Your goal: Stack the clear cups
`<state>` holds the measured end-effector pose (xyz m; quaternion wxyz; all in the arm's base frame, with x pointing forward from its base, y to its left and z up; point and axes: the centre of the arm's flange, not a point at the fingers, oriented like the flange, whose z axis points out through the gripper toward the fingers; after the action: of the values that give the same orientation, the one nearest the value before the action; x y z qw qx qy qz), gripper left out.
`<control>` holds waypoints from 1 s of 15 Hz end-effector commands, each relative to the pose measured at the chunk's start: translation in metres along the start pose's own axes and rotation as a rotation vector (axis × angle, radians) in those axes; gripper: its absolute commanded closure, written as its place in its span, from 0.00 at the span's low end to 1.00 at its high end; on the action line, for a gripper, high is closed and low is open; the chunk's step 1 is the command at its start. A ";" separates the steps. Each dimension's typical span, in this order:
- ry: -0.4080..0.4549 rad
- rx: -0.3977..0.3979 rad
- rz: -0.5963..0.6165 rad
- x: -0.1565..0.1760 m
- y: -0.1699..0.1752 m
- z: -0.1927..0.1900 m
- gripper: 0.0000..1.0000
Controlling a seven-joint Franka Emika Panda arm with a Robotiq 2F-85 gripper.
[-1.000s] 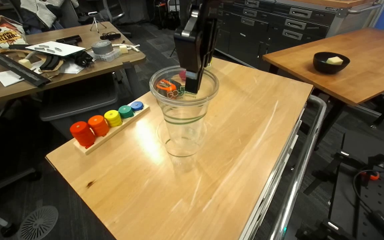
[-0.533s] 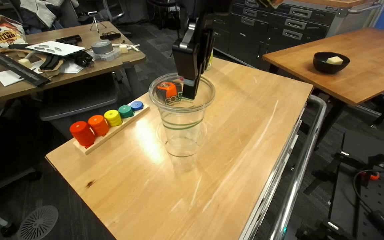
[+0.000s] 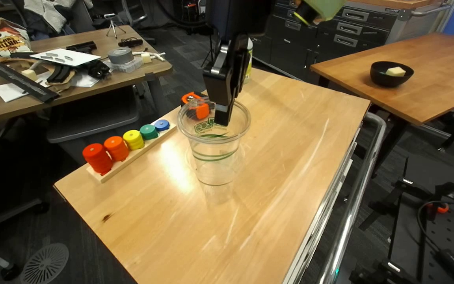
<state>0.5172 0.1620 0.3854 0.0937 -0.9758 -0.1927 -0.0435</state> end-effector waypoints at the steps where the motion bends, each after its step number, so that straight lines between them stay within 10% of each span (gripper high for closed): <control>1: 0.030 -0.025 -0.030 0.003 -0.002 0.002 0.68; 11: 0.022 -0.099 0.007 0.003 0.005 -0.025 0.01; 15: 0.003 -0.183 0.063 -0.012 0.020 -0.072 0.00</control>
<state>0.5201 0.1432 0.4068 0.0338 -0.9815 -0.1812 -0.0523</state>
